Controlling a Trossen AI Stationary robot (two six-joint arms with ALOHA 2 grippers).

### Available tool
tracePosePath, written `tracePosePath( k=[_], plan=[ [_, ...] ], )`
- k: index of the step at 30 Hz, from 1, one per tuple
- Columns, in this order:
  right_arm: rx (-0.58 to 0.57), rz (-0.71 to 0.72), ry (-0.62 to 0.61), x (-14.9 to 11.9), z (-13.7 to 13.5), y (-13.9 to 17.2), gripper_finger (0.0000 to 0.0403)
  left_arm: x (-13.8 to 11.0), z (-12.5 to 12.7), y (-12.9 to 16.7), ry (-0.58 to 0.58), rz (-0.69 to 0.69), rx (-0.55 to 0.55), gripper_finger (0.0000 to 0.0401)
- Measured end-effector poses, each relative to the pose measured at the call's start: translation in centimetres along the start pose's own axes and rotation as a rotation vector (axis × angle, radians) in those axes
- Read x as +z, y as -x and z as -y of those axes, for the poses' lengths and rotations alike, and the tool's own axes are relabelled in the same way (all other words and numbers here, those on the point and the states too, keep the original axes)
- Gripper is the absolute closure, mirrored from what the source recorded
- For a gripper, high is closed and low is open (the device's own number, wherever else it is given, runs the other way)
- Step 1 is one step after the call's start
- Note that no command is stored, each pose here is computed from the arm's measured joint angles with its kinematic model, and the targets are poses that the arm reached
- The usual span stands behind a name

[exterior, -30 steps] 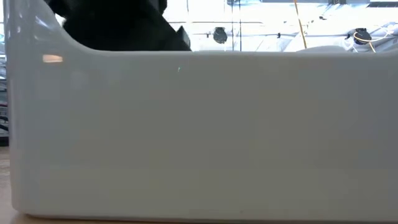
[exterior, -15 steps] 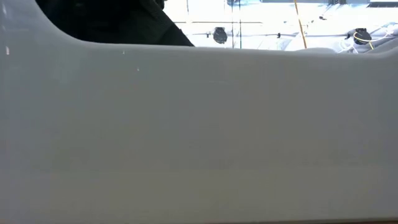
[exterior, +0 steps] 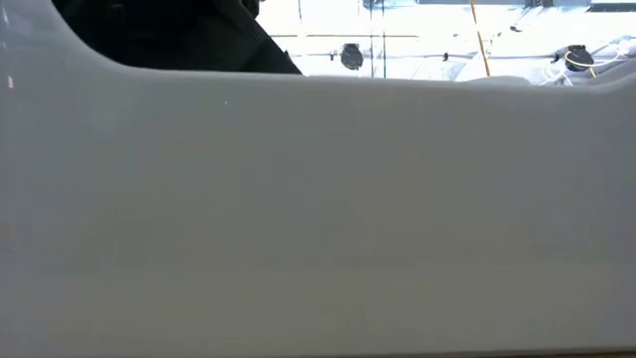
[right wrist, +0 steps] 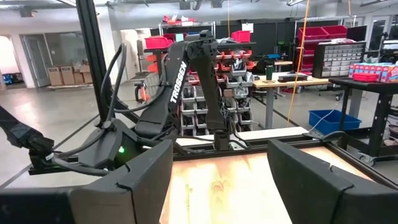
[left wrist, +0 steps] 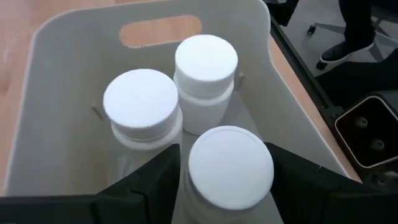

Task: Pick and place pill bottles into a basket
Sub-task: Put the white pill bottle into the gray bin

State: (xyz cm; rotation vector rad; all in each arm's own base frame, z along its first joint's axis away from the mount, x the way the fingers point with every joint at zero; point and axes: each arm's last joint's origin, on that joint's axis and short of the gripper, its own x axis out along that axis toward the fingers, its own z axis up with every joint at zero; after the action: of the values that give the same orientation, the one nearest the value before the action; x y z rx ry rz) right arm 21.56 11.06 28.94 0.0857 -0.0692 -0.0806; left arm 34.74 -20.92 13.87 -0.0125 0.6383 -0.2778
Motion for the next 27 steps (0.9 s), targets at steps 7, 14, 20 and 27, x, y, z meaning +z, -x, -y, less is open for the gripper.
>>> tracePosePath(
  k=[7,14,20,27],
  plan=[
    [0.000,0.000,0.000,0.0,0.0,0.0,0.0149,0.9,0.2,0.9,0.006,0.030,-0.008,0.0147],
    [0.000,-0.001,0.000,0.0,0.0,0.0,0.0149,2.5,0.3,2.4,-0.022,0.089,-0.014,0.0133],
    [0.000,-0.003,0.002,0.0,0.0,0.0,0.0149,4.3,0.5,5.2,-0.080,0.119,-0.007,0.0132],
    [0.000,-0.006,-0.002,-0.1,0.0,0.0,0.0149,7.0,0.3,10.3,-0.154,0.204,0.106,0.0132]
  ],
)
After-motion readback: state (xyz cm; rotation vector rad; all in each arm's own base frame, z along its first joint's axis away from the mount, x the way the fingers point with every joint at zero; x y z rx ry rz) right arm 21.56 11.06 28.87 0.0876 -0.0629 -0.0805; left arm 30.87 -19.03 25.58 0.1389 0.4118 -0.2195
